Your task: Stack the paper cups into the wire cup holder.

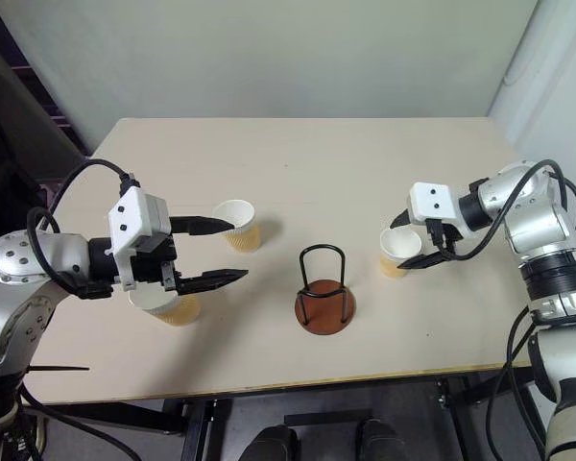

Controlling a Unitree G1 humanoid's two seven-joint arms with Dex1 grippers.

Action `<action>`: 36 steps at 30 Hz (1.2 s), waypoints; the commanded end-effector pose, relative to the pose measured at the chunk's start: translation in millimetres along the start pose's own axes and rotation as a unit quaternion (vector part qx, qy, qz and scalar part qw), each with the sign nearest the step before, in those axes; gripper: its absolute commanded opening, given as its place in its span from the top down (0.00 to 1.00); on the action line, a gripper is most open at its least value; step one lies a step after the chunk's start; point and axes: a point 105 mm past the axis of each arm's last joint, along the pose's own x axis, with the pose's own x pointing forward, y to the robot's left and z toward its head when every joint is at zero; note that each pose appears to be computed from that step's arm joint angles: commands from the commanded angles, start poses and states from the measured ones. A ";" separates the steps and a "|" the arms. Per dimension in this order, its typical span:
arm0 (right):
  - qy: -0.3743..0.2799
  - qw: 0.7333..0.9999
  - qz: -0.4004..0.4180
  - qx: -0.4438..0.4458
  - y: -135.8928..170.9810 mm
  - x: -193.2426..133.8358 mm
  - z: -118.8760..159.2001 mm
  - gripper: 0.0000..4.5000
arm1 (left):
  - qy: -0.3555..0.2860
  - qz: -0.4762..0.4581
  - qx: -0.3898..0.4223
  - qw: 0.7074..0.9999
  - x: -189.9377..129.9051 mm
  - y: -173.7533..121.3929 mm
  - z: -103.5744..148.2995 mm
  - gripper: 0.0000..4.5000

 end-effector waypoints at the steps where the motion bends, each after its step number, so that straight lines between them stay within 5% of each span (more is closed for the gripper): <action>1: 0.025 0.999 0.012 -0.016 4.9 8.9 -5.0 0.07 | -0.011 -0.012 0.025 1.000 -2.9 -7.4 13.8 0.08; 7: 0.088 0.996 0.020 -0.010 9.3 40.8 -33.7 0.07 | -0.011 -0.011 0.024 1.000 2.5 -8.1 13.9 0.08; 10: 0.078 0.997 0.011 -0.003 3.4 49.7 -32.1 0.29 | -0.012 -0.011 0.026 1.000 3.8 -7.4 14.5 0.08; 19: -0.019 1.000 0.000 -0.025 -6.8 10.4 15.9 0.99 | -0.006 -0.002 0.029 1.000 -0.5 -3.9 12.2 0.08; 27: -0.169 0.983 -0.012 -0.067 -7.8 -46.1 101.3 0.99 | -0.007 0.004 0.034 0.999 -4.7 0.9 13.7 0.08; 31: -0.281 0.957 0.035 -0.070 4.1 -48.1 154.3 0.99 | -0.010 -0.006 0.035 0.999 -7.1 -1.6 15.4 0.08; 36: -0.214 0.972 0.053 -0.077 23.2 4.8 140.3 0.99 | 0.007 -0.021 0.035 0.999 -13.3 -6.2 11.1 0.08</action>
